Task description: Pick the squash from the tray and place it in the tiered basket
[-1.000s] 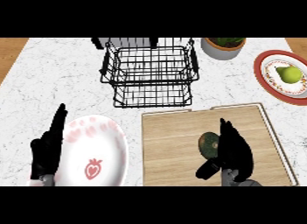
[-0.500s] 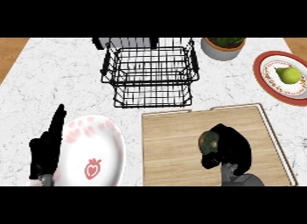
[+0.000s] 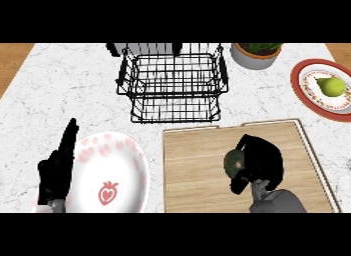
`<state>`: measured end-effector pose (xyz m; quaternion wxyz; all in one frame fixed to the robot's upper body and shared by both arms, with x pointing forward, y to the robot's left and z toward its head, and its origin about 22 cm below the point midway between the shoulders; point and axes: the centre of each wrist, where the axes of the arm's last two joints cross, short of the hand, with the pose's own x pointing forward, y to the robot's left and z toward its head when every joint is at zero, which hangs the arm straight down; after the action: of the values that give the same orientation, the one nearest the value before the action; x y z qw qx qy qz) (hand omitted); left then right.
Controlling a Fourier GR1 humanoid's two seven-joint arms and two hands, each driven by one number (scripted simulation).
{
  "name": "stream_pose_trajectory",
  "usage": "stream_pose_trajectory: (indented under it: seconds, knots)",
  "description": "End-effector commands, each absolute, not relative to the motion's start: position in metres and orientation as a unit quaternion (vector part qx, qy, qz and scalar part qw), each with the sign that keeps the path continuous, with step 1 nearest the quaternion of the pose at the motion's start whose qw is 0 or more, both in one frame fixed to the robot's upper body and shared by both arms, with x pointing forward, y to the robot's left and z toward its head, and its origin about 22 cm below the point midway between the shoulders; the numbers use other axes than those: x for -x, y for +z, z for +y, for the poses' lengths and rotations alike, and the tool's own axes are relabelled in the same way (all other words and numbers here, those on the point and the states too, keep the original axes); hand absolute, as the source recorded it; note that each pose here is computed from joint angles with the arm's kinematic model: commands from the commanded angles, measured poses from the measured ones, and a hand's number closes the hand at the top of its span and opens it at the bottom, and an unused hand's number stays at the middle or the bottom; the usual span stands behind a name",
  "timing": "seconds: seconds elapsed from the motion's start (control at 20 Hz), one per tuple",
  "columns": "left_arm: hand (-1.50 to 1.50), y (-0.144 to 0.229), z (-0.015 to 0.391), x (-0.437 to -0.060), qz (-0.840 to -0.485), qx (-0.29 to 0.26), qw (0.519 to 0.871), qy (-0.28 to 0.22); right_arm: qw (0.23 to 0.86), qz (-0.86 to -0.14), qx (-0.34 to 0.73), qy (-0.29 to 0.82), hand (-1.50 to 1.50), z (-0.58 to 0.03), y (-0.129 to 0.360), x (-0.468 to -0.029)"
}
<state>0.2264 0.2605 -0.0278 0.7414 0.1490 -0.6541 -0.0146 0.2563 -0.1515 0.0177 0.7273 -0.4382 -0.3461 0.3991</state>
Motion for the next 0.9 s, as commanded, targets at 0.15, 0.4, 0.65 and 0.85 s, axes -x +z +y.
stream_pose_trajectory:
  seconds: [0.15, 0.4, 0.65, 0.85]
  knots:
    - [0.0, -0.044, 0.242, -0.218, -0.614, -0.108, 0.781, -0.024, 0.591, -0.432, 0.347, 0.587, 1.5, -0.177, 0.032, -0.281]
    - [0.0, -0.052, 0.25, -0.209, -0.602, -0.117, 0.79, -0.014, 0.587, -0.523, 0.316, 0.53, 1.5, -0.199, 0.066, -0.294]
    - [0.0, -0.057, 0.242, -0.199, -0.601, -0.13, 0.789, -0.01, 0.616, -0.613, 0.282, 0.407, 1.5, -0.223, 0.112, -0.281]
    - [0.0, -0.058, 0.246, -0.203, -0.604, -0.131, 0.786, -0.003, 0.571, -0.691, 0.282, 0.343, 1.5, -0.22, 0.179, -0.278]
